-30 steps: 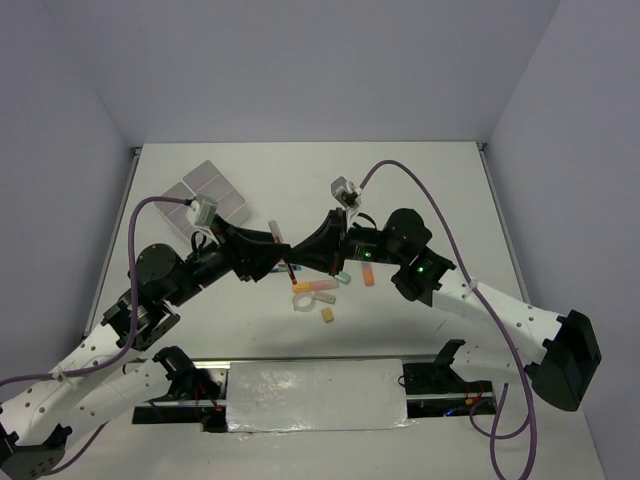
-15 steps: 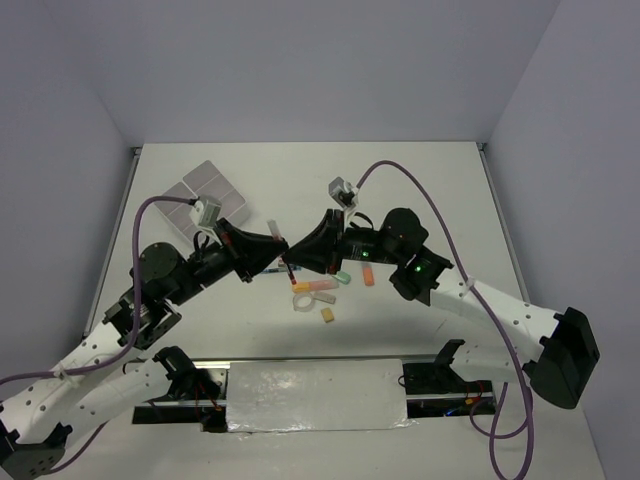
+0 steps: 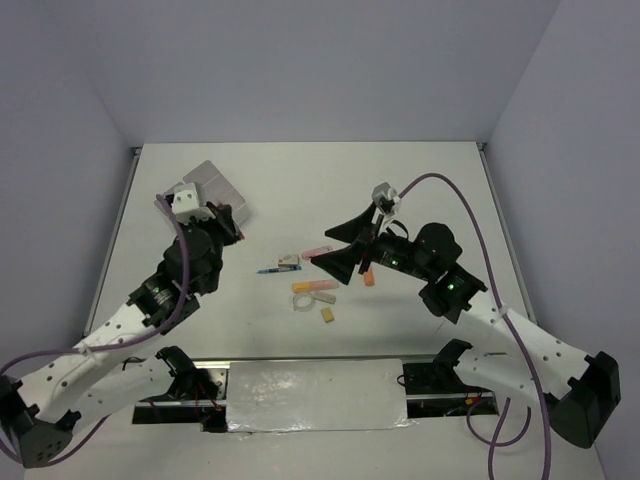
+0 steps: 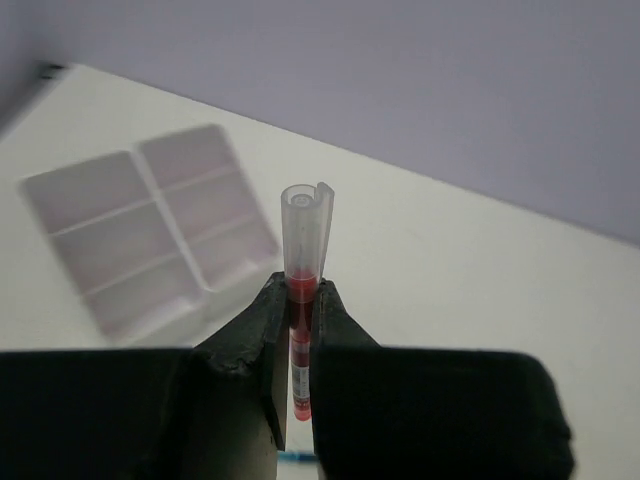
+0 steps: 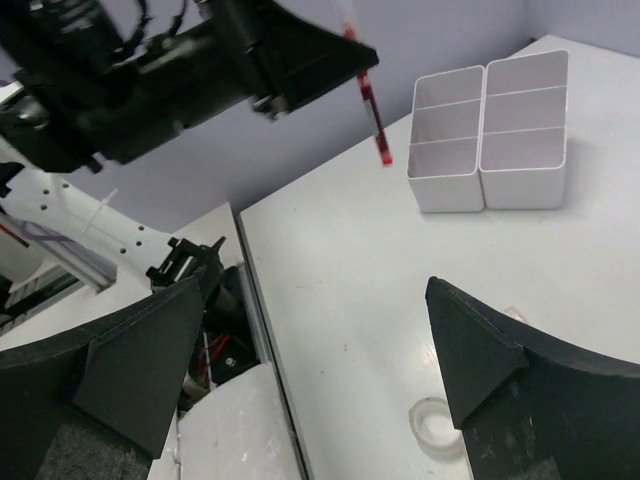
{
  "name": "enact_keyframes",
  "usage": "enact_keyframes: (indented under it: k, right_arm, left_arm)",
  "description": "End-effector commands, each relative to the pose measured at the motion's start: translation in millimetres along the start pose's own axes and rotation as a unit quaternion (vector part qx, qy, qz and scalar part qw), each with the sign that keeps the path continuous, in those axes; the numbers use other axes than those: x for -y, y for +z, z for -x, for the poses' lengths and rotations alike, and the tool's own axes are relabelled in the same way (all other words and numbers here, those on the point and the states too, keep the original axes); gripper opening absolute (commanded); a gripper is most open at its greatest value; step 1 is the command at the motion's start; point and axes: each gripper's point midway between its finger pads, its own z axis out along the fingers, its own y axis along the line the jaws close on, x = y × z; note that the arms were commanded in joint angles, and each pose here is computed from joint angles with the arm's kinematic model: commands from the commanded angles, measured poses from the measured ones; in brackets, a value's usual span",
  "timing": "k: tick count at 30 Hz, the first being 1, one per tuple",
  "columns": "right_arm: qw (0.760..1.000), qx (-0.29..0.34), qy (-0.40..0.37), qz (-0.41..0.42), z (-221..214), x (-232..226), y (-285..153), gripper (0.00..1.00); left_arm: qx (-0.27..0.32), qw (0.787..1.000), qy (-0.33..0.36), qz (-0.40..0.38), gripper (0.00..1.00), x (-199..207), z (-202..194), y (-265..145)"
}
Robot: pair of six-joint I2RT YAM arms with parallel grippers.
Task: Sort the stationery into containers
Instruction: Place the pen in the storage box.
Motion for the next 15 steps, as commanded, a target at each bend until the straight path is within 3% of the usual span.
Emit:
enact_keyframes:
  k: [1,7,12,15]
  right_arm:
    - [0.999,0.013,-0.028,-0.03,3.7,7.2,-12.5,1.0]
    - [1.0,0.005,-0.023,-0.001,-14.5,-1.3,-22.5,1.0]
    - [1.0,-0.001,-0.023,0.015,-22.4,-4.5,-24.1,1.0]
    - [0.999,-0.003,-0.027,0.023,-23.9,-6.7,-24.2,1.0]
  left_arm:
    - [0.148,0.953,-0.015,0.264,0.0,-86.9,53.2,4.9]
    - [0.199,0.894,-0.036,0.4,0.0,-174.5,75.7,52.8]
    - [0.206,0.896,0.024,0.392,0.0,-182.1,95.3,90.1]
    - [0.194,0.9,0.034,0.39,0.0,-195.1,86.5,108.0]
